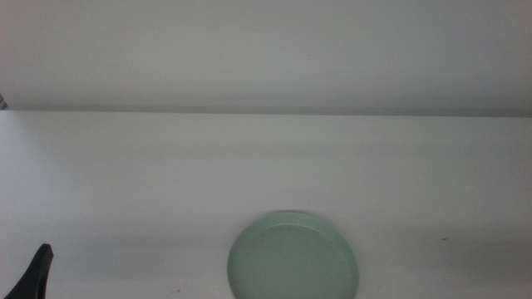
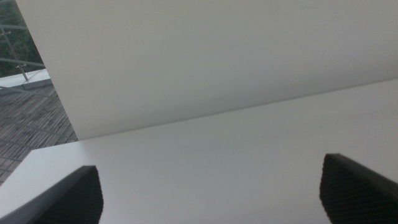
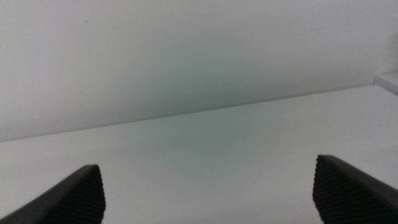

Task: Stack the three bowls on top of each other.

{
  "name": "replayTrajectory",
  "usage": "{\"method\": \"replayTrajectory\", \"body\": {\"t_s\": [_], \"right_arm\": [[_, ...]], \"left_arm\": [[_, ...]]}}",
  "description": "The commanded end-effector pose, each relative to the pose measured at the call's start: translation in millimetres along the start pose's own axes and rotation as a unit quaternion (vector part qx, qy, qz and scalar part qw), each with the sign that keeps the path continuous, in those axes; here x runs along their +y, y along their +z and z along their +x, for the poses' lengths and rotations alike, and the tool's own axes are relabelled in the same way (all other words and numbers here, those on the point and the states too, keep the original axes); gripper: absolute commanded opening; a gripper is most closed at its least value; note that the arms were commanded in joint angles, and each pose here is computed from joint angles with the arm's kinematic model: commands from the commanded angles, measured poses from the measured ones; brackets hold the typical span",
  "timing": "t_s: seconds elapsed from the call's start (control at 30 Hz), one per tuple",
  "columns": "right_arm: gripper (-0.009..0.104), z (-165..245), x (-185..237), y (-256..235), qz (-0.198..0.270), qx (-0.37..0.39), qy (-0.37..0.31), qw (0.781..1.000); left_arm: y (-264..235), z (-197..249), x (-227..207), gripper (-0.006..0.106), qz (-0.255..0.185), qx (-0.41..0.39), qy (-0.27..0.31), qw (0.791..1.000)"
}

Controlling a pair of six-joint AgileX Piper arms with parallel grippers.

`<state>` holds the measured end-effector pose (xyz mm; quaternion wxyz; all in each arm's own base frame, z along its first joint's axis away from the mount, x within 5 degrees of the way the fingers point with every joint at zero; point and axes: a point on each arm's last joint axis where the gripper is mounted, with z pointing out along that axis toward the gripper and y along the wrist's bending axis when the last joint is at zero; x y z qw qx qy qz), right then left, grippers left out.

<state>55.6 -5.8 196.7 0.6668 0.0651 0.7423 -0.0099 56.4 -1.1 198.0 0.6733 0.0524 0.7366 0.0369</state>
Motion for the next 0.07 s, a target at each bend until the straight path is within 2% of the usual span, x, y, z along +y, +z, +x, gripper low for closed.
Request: {"method": "replayTrajectory", "body": {"t_s": [0.0, 0.03], "right_arm": [[0.089, 1.7, -0.8, -2.1, 0.004, -0.016, -0.007, 1.0], [0.089, 1.7, -0.8, -2.1, 0.004, -0.016, -0.007, 1.0]], "left_arm": [[-0.4, 11.6, -1.4, 0.094, 0.0, 0.0, -0.001, 1.0], [-0.4, 11.6, -1.4, 0.094, 0.0, 0.0, -0.001, 1.0]]}}
